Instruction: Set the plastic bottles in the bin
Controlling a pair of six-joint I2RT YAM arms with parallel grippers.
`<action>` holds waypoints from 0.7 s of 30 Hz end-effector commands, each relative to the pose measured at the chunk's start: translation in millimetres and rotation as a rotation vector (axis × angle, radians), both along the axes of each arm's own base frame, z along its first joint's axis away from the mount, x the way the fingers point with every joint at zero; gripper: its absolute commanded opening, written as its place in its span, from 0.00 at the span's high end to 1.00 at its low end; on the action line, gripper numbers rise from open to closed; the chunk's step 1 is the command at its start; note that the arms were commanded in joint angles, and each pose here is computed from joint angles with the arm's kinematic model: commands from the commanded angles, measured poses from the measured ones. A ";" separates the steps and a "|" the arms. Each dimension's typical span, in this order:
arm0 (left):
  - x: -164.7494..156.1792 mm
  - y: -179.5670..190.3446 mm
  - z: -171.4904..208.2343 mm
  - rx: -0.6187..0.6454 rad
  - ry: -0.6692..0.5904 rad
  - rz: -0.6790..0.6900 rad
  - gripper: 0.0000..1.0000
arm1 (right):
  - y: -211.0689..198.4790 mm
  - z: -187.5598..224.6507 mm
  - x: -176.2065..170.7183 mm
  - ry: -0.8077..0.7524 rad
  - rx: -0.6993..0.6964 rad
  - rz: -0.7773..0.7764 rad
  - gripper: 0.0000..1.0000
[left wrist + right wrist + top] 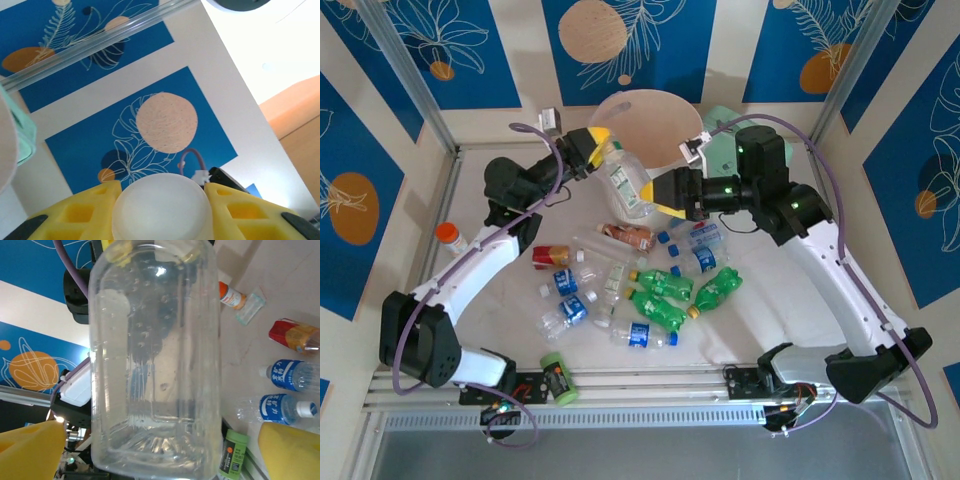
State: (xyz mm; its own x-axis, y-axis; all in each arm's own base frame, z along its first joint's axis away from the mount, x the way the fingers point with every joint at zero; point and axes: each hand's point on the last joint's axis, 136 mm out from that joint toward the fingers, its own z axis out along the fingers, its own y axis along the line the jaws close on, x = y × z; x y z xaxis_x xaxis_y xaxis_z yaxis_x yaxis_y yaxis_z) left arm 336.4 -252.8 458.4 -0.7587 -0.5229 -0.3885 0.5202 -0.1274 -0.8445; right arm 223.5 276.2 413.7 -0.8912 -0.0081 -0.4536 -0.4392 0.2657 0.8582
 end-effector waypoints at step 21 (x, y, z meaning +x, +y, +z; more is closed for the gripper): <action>-4.8 3.1 7.4 -0.046 -0.031 -0.036 0.72 | 26.2 23.4 -2.8 -0.058 0.034 0.082 0.23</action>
